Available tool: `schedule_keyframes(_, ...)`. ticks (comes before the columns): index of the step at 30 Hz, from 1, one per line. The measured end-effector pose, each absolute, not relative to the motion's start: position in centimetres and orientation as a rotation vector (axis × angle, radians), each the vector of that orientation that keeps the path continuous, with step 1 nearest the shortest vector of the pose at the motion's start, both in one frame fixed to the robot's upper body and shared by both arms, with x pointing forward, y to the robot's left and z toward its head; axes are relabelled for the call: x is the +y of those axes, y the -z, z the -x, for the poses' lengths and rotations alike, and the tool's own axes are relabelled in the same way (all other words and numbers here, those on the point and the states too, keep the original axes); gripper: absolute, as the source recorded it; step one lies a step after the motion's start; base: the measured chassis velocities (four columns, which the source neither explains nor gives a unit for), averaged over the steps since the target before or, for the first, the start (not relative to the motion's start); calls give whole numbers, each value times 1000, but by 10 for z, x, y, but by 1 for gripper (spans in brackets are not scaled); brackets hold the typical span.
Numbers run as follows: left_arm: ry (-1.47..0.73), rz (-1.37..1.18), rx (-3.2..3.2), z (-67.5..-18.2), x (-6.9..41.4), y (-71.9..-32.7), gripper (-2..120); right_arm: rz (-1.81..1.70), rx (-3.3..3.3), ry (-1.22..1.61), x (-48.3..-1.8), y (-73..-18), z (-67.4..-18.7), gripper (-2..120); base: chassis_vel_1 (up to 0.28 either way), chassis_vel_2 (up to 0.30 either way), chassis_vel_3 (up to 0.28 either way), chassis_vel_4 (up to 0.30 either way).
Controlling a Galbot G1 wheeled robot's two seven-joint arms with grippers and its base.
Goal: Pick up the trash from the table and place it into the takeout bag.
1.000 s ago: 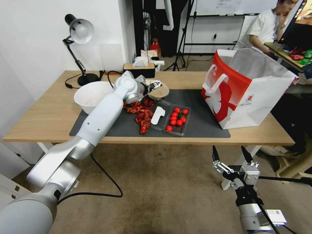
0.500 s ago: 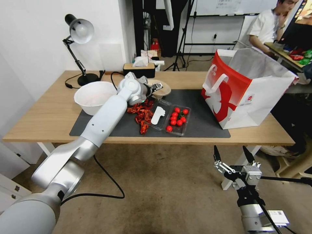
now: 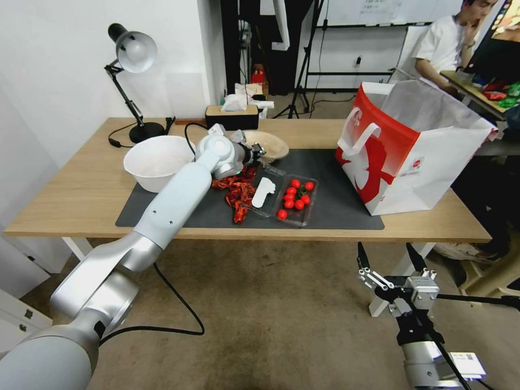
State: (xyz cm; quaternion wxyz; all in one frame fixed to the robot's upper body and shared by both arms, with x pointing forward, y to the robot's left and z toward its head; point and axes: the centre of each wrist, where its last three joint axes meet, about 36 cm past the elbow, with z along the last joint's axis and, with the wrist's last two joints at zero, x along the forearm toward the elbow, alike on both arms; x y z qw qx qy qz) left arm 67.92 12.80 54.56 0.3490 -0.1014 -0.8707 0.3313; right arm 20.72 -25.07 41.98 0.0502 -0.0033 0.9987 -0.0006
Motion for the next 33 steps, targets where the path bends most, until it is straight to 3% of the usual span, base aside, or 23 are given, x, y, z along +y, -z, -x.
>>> schedule_keyframes(2,-875,290,-2281,-678,129,-545,0,9,3042,1,-251,-420,-206,100,0,0,0,0)
schedule_keyframes(10,-882,420,-2422,-674,133,-549,0,11,3039,2,-249,-421,-206,100,0,0,0,0)
schedule_keyframes(16,-870,659,-2603,-669,120,-583,0,13,3036,2,-249,-422,-206,100,0,0,0,0)
schedule_keyframes(22,-794,920,-2721,-655,79,-635,0,12,3036,4,-247,-423,-205,100,0,0,0,0)
schedule_keyframes(24,-728,1049,-2751,-646,42,-667,0,9,3035,4,-247,-423,-204,100,0,0,0,0)
schedule_keyframes(33,-484,1191,-2848,-639,-40,-685,0,-6,3037,3,-247,-424,-202,100,0,0,0,0)
